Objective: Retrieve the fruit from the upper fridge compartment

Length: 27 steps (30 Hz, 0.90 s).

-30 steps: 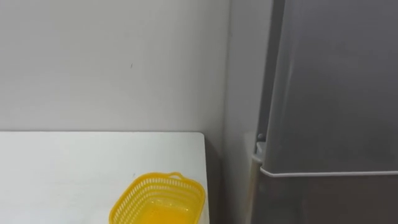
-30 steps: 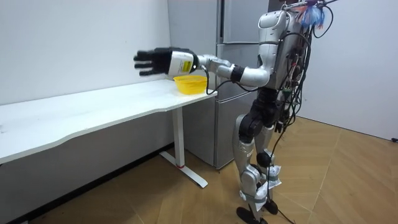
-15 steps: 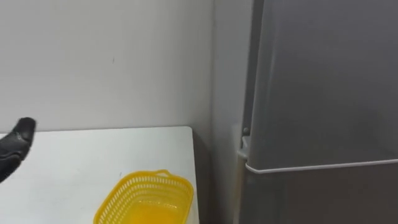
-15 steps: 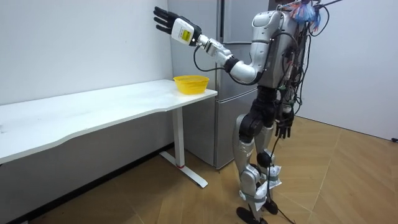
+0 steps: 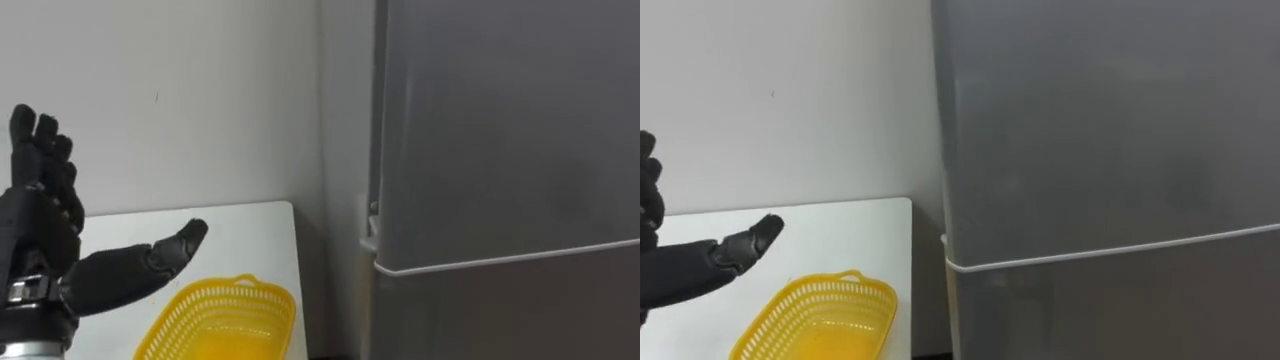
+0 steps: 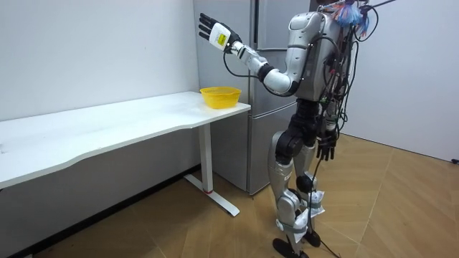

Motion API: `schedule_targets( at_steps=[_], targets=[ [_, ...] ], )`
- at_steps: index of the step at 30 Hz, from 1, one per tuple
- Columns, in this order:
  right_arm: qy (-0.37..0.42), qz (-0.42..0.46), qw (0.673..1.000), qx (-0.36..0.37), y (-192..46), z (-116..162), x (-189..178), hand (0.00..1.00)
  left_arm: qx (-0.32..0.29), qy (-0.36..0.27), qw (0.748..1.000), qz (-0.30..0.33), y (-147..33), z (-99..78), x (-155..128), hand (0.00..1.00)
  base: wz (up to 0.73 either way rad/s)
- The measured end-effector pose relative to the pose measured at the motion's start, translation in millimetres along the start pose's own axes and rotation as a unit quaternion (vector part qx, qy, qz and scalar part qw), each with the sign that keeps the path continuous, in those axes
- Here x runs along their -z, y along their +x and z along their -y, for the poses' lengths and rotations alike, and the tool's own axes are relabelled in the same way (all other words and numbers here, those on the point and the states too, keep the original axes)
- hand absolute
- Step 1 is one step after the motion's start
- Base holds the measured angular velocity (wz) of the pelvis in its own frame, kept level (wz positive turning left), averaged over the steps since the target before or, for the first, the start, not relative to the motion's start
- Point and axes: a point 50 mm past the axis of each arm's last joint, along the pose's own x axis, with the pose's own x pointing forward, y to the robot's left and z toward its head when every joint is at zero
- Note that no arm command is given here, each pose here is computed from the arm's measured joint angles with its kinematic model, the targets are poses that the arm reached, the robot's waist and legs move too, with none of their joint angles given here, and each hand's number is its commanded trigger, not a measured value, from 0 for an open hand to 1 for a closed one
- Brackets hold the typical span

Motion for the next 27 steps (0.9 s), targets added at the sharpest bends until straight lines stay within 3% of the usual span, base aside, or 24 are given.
schedule_targets(
  at_steps=[9, 20, 27],
  targets=[
    [-0.013, -0.003, 1.000, 0.002, 0.0, 1.8, -3.6, 0.00, 0.101, -0.026, 0.994, 0.013, -4.5, 28.3, -8.4, 0.00, 0.00],
    [-0.017, 0.009, 1.000, 0.013, -0.3, 4.3, -11.6, 0.00, 0.173, -0.104, 0.979, 0.005, -6.6, 40.9, -9.9, 0.00, 0.00],
    [-0.031, 0.012, 0.999, 0.011, -0.4, 3.8, -14.2, 0.00, 0.225, -0.117, 0.967, -0.002, 0.0, 53.1, -5.7, 0.00, -0.01]
  ],
)
